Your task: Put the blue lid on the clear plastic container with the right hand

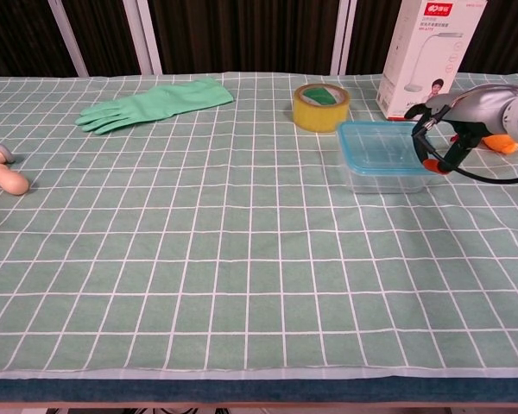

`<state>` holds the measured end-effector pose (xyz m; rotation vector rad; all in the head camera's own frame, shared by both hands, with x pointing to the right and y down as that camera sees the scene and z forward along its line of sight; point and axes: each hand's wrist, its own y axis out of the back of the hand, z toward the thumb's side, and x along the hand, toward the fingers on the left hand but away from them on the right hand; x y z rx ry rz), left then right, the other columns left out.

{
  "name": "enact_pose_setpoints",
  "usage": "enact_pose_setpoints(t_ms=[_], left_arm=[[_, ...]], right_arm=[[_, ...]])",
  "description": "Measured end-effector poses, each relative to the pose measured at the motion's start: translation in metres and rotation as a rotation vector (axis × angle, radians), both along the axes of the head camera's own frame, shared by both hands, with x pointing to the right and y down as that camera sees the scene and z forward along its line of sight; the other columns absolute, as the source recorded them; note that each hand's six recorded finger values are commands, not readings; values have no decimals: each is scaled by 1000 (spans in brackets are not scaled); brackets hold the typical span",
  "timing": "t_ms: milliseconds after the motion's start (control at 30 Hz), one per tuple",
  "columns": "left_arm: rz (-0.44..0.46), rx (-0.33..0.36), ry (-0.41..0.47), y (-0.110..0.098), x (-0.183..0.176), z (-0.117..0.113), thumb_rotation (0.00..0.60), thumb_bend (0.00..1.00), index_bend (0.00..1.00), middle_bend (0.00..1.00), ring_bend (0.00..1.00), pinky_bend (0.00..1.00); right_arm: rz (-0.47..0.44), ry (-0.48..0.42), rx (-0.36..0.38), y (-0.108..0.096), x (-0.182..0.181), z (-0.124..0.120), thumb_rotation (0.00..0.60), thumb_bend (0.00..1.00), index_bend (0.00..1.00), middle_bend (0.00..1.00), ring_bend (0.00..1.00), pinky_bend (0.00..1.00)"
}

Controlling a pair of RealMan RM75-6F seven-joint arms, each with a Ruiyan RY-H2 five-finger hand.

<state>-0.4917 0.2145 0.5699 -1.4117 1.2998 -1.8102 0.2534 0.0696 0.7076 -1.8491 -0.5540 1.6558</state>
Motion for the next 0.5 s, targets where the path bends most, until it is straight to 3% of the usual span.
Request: enact_pose_setpoints(t_ms=[233, 500], left_arm=[[0, -1, 1, 0, 0, 0, 600, 813, 67, 0, 0, 0], [-4, -4, 3, 0, -1, 1, 600, 813, 67, 0, 0, 0]], right_arm=[[-7, -12, 11, -1, -7, 1, 600, 492, 707, 0, 0, 0], [37, -52, 109, -33, -13, -22, 600, 493, 709, 0, 0, 0]])
